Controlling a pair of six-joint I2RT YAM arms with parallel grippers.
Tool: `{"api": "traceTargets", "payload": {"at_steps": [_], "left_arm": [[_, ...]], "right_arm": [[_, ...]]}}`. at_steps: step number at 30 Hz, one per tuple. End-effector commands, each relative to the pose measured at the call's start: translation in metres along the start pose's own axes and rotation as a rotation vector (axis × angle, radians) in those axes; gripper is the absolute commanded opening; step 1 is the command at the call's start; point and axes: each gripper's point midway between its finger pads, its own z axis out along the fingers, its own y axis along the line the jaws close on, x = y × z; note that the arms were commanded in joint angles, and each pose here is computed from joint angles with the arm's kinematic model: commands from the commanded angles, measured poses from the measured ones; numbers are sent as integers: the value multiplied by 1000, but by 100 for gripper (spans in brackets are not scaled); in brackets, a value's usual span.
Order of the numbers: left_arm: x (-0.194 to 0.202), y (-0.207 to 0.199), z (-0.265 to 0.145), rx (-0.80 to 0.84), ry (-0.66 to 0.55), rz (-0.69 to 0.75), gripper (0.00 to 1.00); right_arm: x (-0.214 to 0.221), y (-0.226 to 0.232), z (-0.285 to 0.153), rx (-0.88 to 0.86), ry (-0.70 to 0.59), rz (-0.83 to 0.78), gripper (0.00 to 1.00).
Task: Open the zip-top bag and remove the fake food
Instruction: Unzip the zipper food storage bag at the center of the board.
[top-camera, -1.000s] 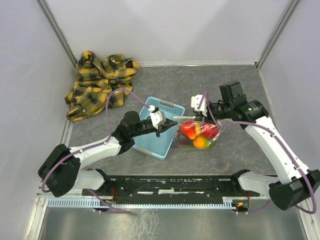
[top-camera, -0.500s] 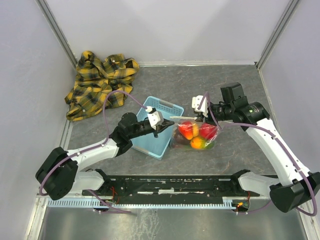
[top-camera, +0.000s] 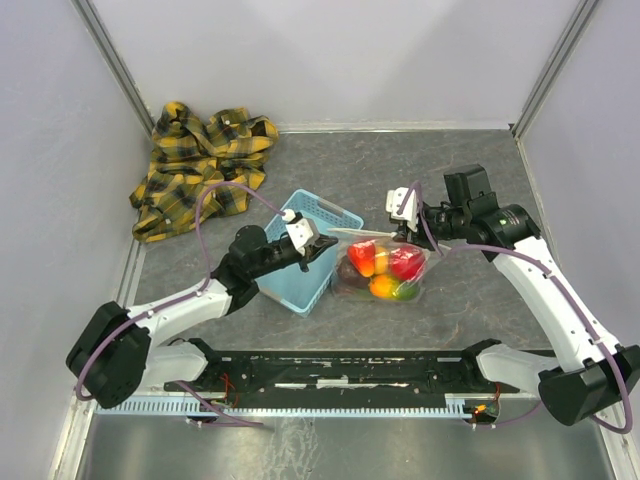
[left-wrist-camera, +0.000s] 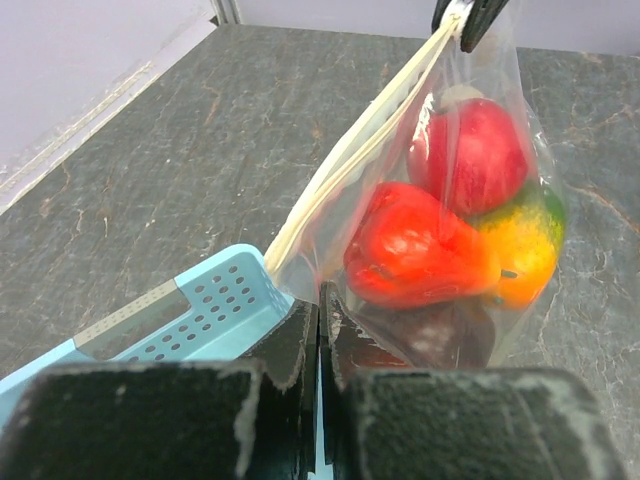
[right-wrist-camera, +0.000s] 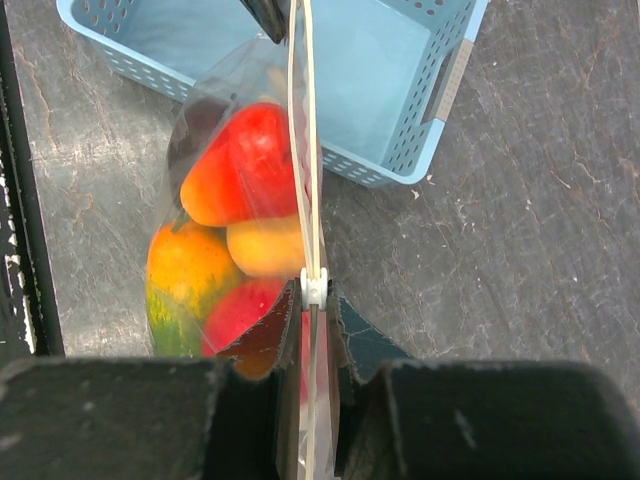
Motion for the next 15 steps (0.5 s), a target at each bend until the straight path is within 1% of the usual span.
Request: {"api": "traceTargets", "payload": {"at_steps": [1,7,15], "left_arm": [[-9,23,-8,-100,-17,47,3],[-7,39,-15,-175,-7,37,3],[-6,52,-21,-234,-3,21,3]], "right_arm": [[-7,-10,-9,69,-24,-11,14],[-6,-13,-12,87,-22,-1,14],[-4,-16,-13,100,-20,20,14]]}}
